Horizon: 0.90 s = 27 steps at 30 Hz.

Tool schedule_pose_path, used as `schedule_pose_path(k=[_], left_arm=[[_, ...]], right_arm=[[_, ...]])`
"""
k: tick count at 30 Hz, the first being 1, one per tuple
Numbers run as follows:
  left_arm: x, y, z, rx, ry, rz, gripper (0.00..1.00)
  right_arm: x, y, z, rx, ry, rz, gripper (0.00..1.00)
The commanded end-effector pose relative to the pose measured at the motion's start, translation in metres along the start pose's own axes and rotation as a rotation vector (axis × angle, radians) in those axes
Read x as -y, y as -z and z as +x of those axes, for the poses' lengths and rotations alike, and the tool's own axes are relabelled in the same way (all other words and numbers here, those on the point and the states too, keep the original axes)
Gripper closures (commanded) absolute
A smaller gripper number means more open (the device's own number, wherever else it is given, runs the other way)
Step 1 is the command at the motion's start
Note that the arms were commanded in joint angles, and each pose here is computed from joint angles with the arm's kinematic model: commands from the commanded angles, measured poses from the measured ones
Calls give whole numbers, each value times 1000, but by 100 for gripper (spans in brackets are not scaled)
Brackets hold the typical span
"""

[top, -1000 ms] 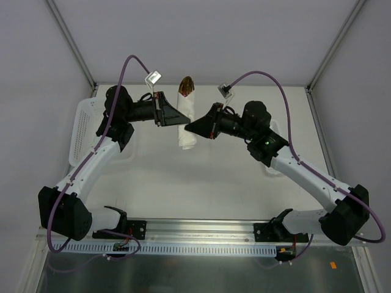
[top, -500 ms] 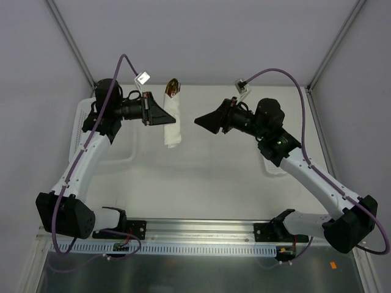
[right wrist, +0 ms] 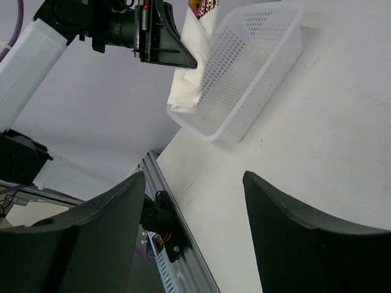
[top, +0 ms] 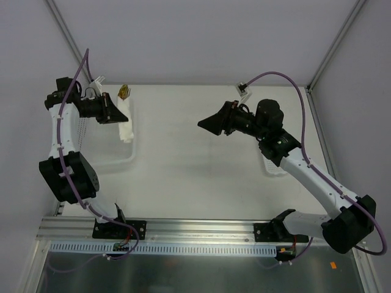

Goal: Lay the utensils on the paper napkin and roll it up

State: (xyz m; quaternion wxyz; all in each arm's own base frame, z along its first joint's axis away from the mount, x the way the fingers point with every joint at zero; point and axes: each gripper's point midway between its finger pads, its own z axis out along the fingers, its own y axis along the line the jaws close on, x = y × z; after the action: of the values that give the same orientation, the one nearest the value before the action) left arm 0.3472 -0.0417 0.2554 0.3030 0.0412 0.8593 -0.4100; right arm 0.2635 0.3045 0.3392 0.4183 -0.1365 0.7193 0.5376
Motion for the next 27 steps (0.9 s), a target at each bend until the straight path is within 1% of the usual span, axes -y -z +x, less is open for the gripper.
schedule_pose_path(k=[1,3,5,6,8,9,15,17,18,20,27], left_arm=[[-29,20,12,-68,-3,-62,100],[-56,24,9,-82,48,-90,100],[-71,24,9,-100,73,-110,100],[-85,19,13,-128,97,-114,100],[-97,16,14,-150,113,-127,100],[-108,9,18,-176,151,-122,100],[-133,-16,19,-184,309,-29,100],[-139,-22,16,-176,328,-19,100],[-144,-26,16,-177,362,-18,100],[-153,-32,13,-163,360,-26,100],[-183,-61,23,-203,392,-47,100]], right_arm=[[1,-3,3,-17,13,-21,32],[4,-4,6,-27,9,-18,32],[7,-5,9,-34,0,-12,32],[7,-6,9,-34,3,-14,32],[10,-6,13,-41,-4,-8,32],[11,-6,13,-41,-5,-6,32],[16,-7,20,-60,-18,2,32],[17,-7,21,-61,-22,4,32],[19,-7,23,-64,-24,7,33],[20,-7,25,-69,-28,8,32],[24,-9,27,-78,-38,13,33]])
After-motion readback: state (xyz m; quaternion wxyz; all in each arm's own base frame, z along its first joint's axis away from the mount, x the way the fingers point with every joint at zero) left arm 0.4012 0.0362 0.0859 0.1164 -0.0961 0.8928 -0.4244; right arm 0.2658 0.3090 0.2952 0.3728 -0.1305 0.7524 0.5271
